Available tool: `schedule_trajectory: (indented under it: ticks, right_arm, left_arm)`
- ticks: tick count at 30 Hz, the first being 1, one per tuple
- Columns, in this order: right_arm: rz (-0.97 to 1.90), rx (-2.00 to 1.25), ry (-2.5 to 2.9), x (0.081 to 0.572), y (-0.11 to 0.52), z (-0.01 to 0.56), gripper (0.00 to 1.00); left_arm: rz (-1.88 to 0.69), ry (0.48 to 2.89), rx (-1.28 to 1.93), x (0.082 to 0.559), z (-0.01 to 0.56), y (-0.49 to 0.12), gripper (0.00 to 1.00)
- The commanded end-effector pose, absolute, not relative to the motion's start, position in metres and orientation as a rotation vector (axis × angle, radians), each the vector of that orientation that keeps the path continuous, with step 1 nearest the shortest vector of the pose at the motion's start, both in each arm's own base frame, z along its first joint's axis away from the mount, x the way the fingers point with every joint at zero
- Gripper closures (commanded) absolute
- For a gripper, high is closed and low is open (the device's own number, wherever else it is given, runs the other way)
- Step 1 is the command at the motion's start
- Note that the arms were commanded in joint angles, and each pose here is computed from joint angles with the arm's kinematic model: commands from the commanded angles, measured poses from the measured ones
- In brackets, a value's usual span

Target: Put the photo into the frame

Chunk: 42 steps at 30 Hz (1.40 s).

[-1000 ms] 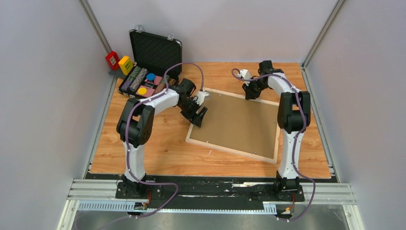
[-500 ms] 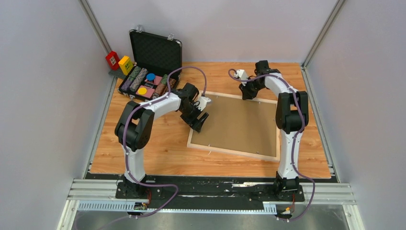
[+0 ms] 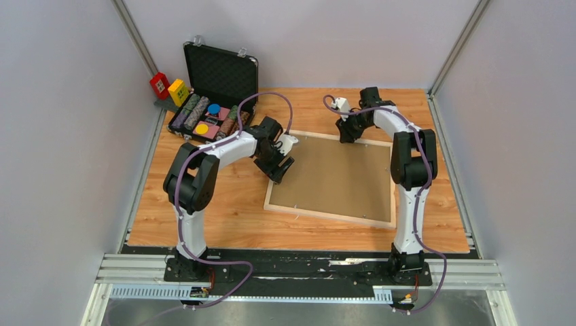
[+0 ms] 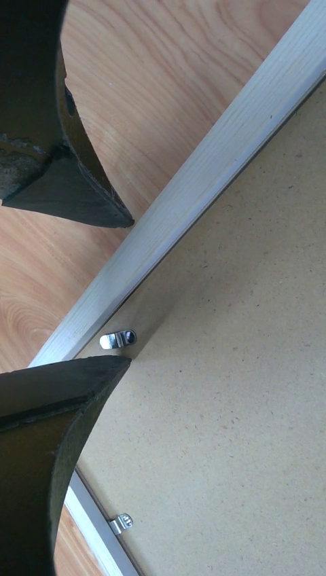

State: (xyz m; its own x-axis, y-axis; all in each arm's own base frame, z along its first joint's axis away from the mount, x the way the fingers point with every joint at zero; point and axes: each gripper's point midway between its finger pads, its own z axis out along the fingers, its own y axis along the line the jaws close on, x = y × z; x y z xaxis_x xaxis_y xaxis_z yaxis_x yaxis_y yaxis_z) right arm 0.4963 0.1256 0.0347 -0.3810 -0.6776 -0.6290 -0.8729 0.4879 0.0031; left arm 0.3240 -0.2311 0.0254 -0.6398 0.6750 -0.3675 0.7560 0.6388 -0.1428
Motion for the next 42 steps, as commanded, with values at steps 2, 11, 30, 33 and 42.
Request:
schedule_trajectory:
  ticks: [2, 11, 30, 33, 42]
  right_arm:
    - [0.481, -1.237, 2.176, 0.489, 0.135, 0.047, 0.63]
    - [0.425, -1.192, 2.204, 0.493, 0.128, 0.056, 0.58]
    - [0.339, -0.959, 2.240, 0.478, 0.110, 0.124, 0.52]
    - [0.319, -0.920, 2.264, 0.468, 0.100, 0.127, 0.51]
    - [0.404, -0.687, 2.384, 0.402, 0.067, 0.124, 0.50]
  left_arm:
    - [-0.426, 2.523, 1.169, 0.334, 0.034, -0.241, 0.25]
    - [-0.473, 2.522, 1.189, 0.323, 0.033, -0.241, 0.35]
    - [-0.406, 2.486, 1.201, 0.331, 0.034, -0.236, 0.52]
    - [-0.389, 2.473, 1.211, 0.335, 0.034, -0.236, 0.54]
    - [-0.408, 2.460, 1.195, 0.341, 0.041, -0.242, 0.44]
